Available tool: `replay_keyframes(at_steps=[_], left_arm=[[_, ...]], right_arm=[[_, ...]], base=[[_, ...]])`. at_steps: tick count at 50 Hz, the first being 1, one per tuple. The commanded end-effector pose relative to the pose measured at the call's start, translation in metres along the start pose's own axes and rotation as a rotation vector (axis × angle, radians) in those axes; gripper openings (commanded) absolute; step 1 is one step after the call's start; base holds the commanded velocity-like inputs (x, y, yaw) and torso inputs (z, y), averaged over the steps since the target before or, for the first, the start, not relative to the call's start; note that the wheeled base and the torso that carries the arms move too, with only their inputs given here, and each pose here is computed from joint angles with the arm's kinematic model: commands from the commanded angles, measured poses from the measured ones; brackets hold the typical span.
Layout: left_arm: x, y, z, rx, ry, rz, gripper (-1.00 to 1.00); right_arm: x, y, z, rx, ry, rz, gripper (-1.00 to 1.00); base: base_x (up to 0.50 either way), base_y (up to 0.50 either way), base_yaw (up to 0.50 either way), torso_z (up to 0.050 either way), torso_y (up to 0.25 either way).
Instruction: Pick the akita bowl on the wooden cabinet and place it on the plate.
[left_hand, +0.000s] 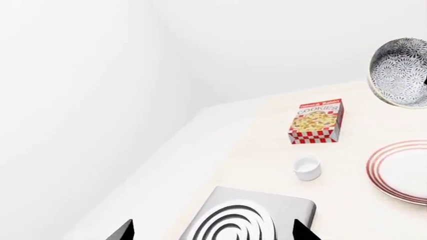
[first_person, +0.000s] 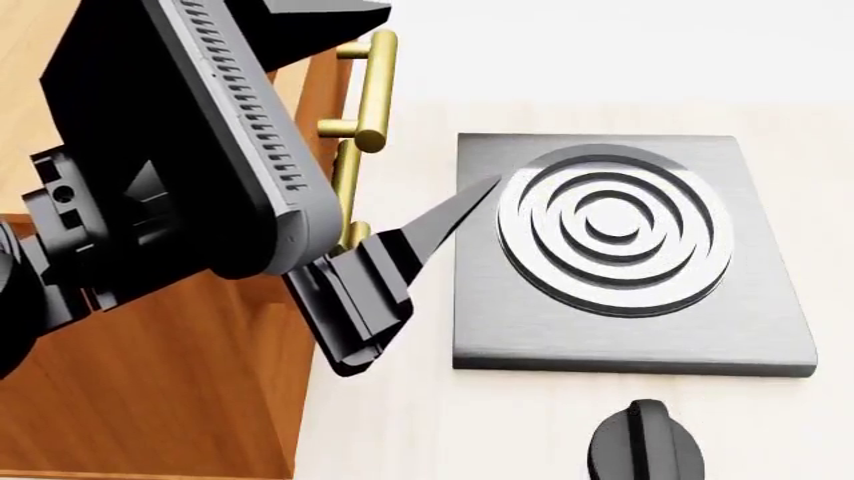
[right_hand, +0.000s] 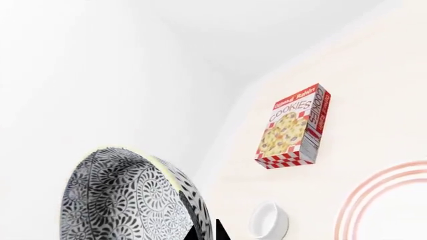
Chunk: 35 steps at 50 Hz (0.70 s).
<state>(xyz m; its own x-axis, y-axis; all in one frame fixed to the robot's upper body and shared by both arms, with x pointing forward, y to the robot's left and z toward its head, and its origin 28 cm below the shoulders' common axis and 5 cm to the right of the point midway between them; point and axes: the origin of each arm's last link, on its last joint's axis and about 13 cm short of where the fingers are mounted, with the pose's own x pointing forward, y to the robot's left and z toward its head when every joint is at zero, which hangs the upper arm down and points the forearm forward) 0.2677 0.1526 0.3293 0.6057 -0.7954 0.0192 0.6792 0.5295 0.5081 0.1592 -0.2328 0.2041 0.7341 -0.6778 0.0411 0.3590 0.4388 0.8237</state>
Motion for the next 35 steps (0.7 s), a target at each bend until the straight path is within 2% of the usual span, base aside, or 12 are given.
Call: replay_keyframes(at_steps=[1,12,13,15,20,22,27,35], left_arm=[[0.001,0.0,-0.001,-0.001,0.002,-0.002,1.0],[0.002,0.0,-0.003,-0.005,0.004,-0.003,1.0],[0.002,0.0,-0.003,-0.004,0.002,-0.005,1.0],[0.003,0.001,-0.003,-0.006,0.002,-0.002,1.0],[0.003,0.0,-0.004,-0.005,0.001,-0.004,1.0],[0.002,0.0,-0.005,-0.006,0.004,-0.003,1.0],[0.003,0.0,-0.007,-0.01,0.003,-0.003,1.0],[0.002,-0.001,-0.009,-0.013,0.007,-0.002,1.0]], right_arm=[[0.007,-0.01,0.002,0.016,-0.018,-0.032,-1.0],[0.017,-0.006,0.001,-0.034,-0.002,-0.033,-1.0],[0.018,-0.005,0.0,-0.096,-0.015,-0.037,-1.0],[0.019,-0.003,-0.002,-0.102,-0.008,-0.032,-1.0],[0.027,-0.006,-0.007,-0.104,0.03,-0.051,-1.0],[0.028,-0.006,-0.008,-0.067,0.074,-0.064,-1.0],[0.028,0.001,-0.004,-0.054,0.106,-0.057,-1.0],[0.028,0.001,-0.006,-0.071,0.124,-0.066,-1.0]], base=[[0.0,0.0,0.0,0.0,0.0],[0.0,0.0,0.0,0.0,0.0],[0.0,0.0,0.0,0.0,0.0],[0.0,0.0,0.0,0.0,0.0],[0.0,0.0,0.0,0.0,0.0],[0.0,0.0,0.0,0.0,0.0],[0.0,0.0,0.0,0.0,0.0],[0.0,0.0,0.0,0.001,0.001]])
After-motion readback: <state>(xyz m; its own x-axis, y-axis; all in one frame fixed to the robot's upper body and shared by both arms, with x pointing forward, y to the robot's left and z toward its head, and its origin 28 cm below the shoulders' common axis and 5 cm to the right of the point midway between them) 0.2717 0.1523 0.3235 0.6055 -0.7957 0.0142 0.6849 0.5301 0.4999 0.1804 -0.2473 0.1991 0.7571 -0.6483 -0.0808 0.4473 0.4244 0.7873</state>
